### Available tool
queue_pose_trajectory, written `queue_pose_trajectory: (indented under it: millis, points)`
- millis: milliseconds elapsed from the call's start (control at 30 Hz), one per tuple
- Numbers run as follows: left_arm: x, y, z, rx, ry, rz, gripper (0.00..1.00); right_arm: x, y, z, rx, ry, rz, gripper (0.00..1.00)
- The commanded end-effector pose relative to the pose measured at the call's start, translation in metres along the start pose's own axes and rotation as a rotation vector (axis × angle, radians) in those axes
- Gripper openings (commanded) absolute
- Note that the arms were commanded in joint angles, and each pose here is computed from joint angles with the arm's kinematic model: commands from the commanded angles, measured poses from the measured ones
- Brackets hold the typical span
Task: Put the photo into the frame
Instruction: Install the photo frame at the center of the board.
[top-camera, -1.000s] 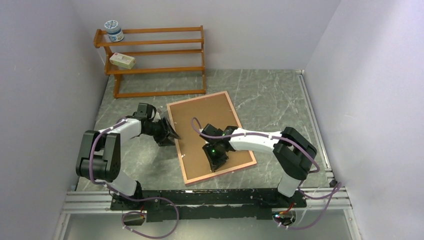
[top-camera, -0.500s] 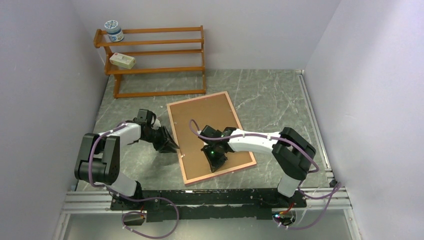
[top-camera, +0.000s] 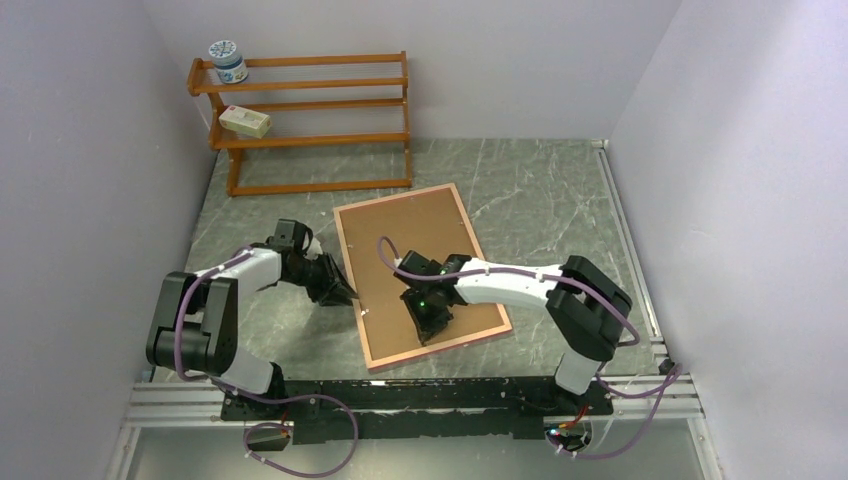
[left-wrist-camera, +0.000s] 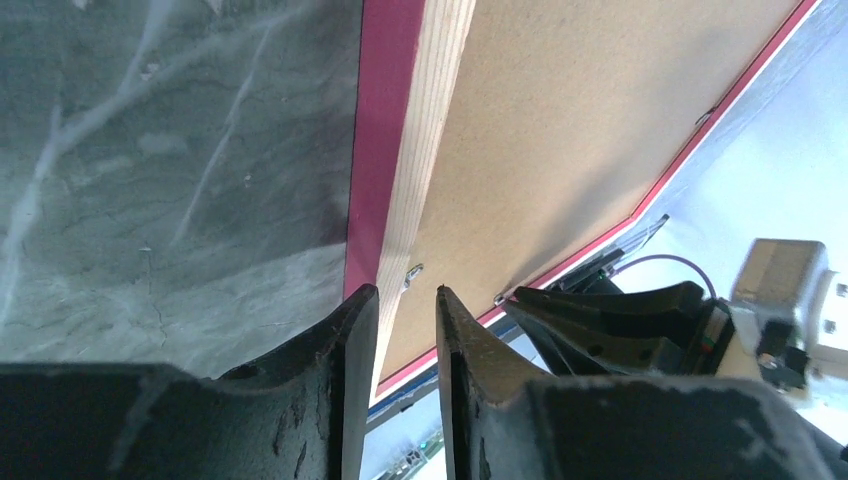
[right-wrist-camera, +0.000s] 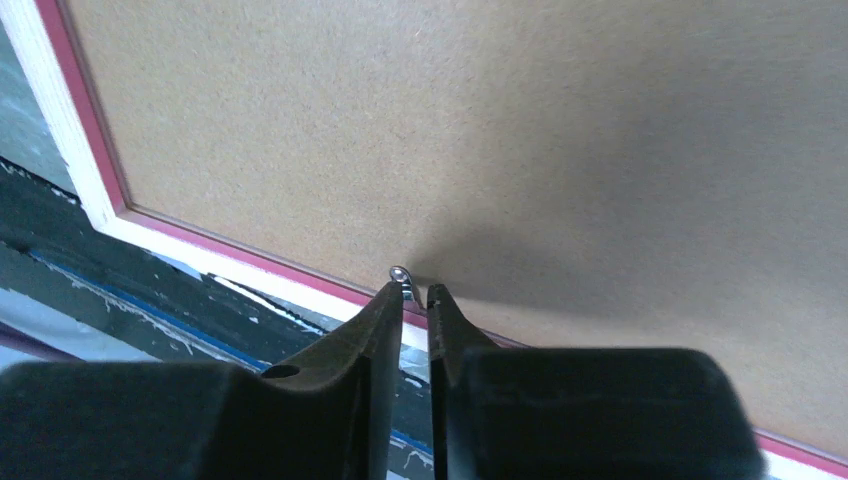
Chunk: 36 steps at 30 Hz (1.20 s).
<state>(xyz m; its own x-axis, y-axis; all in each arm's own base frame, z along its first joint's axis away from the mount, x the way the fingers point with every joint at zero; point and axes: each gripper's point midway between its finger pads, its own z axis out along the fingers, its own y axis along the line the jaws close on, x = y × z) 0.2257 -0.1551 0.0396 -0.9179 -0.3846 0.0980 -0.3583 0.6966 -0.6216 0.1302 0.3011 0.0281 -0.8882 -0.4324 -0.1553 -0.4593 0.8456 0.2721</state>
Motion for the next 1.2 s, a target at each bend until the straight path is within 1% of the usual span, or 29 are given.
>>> queue_pose_trajectory:
  millis: [0, 67, 200, 367, 600, 733, 900, 1167]
  points:
    - [-0.013, -0.014, -0.008, 0.024, -0.062, 0.049, 0.33, -0.037, 0.005, -0.033, 0.032, -0.181, 0.053, 0.22]
    - [-0.014, -0.015, -0.008, 0.028, -0.070, 0.053, 0.33, -0.039, 0.001, -0.035, 0.051, -0.195, 0.078, 0.27]
    - [-0.014, -0.017, -0.006, 0.043, -0.065, 0.057, 0.32, -0.033, 0.000, -0.029, 0.054, -0.169, 0.074, 0.33]
    - [-0.012, -0.016, -0.002, 0.052, -0.041, 0.053, 0.30, -0.020, 0.010, -0.021, -0.015, -0.108, 0.036, 0.38]
    - [-0.009, -0.014, 0.002, 0.058, -0.016, 0.036, 0.26, -0.003, 0.020, -0.006, -0.065, -0.019, 0.006, 0.37]
    - [-0.010, -0.007, 0.003, 0.023, -0.023, 0.032, 0.25, 0.001, 0.019, -0.001, -0.055, -0.006, 0.011, 0.38]
    - [-0.010, -0.009, 0.004, 0.042, -0.017, 0.030, 0.25, 0.004, 0.018, 0.004, -0.051, 0.007, 0.013, 0.40]
    - [-0.009, -0.014, 0.006, 0.076, -0.006, 0.023, 0.25, 0.011, 0.027, 0.007, -0.109, 0.040, 0.009, 0.39]
